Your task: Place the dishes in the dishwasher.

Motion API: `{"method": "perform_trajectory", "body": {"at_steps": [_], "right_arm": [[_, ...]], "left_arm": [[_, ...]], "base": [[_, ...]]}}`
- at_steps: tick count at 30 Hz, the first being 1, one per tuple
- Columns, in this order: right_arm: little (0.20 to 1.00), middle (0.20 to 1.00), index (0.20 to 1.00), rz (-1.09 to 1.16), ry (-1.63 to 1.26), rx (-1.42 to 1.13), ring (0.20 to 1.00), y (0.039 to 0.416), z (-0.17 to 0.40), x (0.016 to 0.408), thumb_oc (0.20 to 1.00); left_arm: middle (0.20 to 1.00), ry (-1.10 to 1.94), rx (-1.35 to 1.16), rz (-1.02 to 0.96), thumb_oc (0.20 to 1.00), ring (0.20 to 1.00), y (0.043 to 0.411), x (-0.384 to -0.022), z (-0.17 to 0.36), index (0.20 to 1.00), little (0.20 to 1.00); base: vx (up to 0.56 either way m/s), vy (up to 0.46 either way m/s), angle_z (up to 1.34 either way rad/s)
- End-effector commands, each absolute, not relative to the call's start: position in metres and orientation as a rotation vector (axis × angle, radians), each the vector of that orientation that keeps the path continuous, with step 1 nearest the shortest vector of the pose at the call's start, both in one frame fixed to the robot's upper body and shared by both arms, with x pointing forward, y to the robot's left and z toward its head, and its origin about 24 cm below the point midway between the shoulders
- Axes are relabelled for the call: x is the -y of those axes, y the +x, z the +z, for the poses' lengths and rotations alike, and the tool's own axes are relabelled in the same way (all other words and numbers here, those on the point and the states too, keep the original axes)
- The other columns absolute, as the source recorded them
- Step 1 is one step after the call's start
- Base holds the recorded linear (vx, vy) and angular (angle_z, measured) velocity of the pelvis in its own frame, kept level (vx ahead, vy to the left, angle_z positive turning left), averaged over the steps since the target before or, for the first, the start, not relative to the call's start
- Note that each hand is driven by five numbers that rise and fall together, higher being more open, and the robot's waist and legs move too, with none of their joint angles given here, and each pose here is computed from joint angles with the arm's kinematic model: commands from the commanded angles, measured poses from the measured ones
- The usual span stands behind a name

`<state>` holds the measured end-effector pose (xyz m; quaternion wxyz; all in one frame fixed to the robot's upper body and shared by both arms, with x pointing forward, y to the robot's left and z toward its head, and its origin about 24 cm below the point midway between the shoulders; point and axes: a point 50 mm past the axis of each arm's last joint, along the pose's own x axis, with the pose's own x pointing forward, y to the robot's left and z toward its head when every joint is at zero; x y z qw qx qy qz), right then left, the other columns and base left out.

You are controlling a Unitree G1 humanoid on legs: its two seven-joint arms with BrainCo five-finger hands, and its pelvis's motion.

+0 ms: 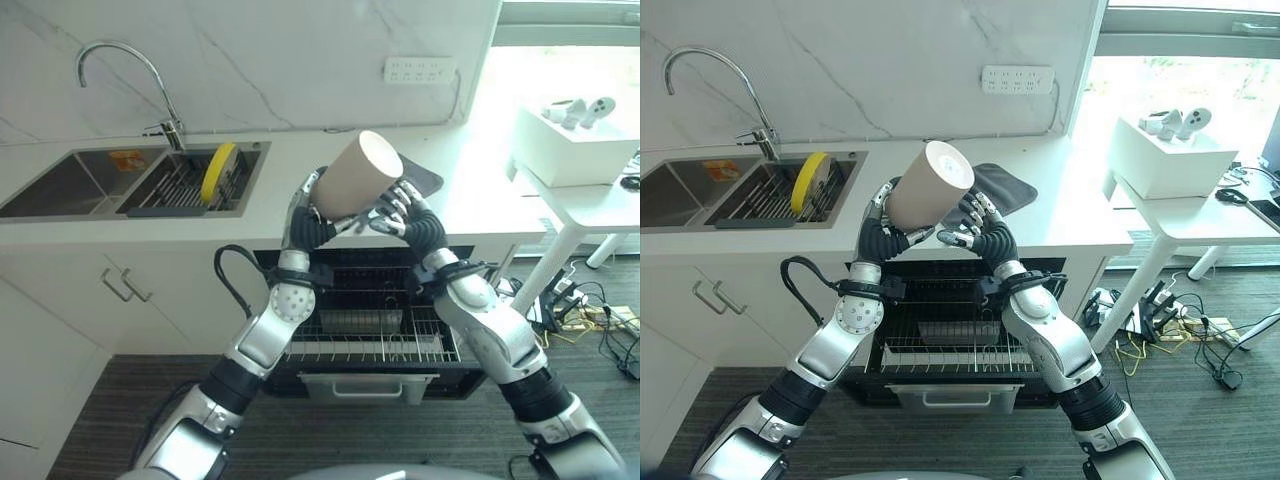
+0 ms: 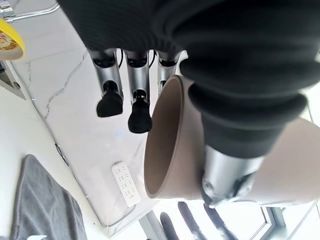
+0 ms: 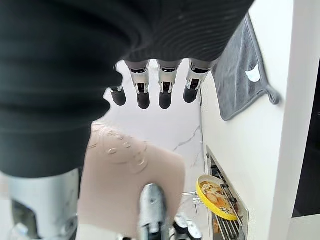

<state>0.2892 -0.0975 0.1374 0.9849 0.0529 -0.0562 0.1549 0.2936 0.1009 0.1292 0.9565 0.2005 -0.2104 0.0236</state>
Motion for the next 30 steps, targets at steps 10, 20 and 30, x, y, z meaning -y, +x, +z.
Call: {"method": "perform_trajectory", "body": {"at_steps": [10,20,30], "right_arm": [[1.000,1.000,1.000,0.314,0.188,0.381,1.000,0.300,0.205,0.078,1.000],[1.000,1.000,1.000,0.308,0.195,0.424,1.000,0.301,0.218,0.077,1.000],[1.000,1.000,1.000,0.352,0.173,0.425,1.000,0.301,0.222,0.070,1.000]], "left_arm": [[0.200,0.385,0.614,-0.045,0.200,0.200,0.293,-0.079,0.172,0.200,0.200],[0.200,0.388,0.592,-0.049,0.200,0.200,0.295,-0.073,0.155,0.200,0.200],[0.200,0.394,0.598,-0.061,0.200,0.200,0.296,-0.068,0.149,0.200,0.200]], "base": [[-0.01,-0.001,0.01],[0.01,0.002,0.02],[0.00,0.000,0.00]]}}
